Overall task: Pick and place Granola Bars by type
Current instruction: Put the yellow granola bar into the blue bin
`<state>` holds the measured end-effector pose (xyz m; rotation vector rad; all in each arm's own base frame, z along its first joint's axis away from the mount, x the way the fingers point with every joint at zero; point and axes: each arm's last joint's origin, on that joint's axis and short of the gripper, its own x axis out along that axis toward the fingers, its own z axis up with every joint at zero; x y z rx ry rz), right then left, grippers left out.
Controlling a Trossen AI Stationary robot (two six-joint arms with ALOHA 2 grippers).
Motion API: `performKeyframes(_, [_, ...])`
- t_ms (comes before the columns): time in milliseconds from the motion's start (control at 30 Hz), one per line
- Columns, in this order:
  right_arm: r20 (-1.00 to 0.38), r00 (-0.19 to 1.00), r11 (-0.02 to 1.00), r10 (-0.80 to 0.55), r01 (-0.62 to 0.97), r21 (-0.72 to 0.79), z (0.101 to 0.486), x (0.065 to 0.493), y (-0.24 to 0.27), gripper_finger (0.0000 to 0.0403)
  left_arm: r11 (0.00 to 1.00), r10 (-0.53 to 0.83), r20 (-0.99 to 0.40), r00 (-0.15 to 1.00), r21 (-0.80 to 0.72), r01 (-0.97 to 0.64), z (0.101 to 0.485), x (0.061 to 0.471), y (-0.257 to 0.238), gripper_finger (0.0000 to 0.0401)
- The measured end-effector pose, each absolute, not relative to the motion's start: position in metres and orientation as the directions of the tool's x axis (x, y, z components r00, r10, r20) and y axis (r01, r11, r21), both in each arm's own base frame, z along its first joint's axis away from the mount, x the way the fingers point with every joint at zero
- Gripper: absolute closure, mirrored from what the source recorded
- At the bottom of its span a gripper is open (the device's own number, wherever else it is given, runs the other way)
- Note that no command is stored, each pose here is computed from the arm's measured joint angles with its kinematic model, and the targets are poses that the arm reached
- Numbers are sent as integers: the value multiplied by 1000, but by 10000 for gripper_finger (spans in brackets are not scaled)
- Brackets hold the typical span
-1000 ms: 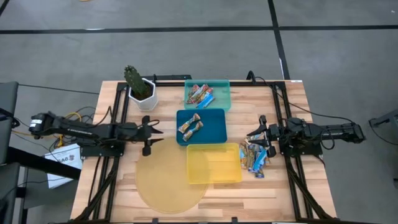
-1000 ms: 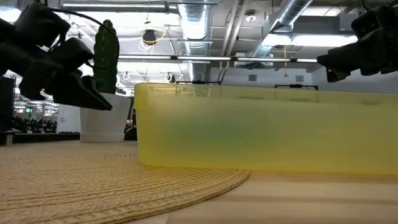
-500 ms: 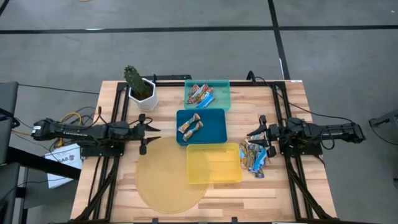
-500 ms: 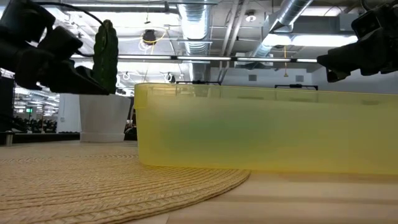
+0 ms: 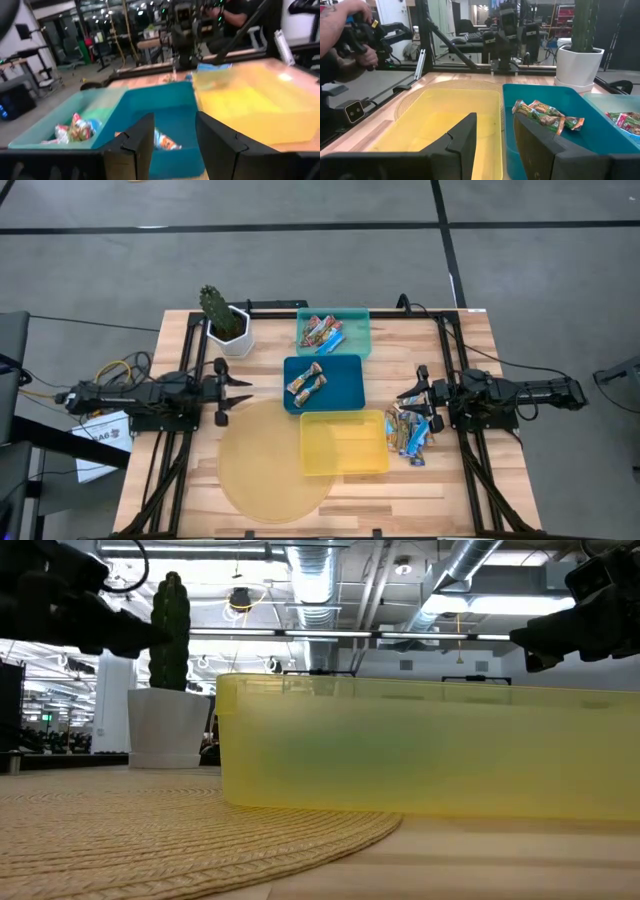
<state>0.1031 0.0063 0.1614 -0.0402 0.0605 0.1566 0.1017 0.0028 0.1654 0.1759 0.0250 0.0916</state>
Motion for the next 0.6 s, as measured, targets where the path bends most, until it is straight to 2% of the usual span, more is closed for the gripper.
performKeyframes(167, [-63, 986, 987, 155, -157, -35, 161, 103, 6, 278, 984, 58, 51, 997, 165, -65, 171, 97, 2, 264])
performKeyframes(600, [-63, 986, 987, 155, -157, -35, 161, 103, 6, 278, 990, 58, 48, 997, 125, -64, 170, 97, 2, 264])
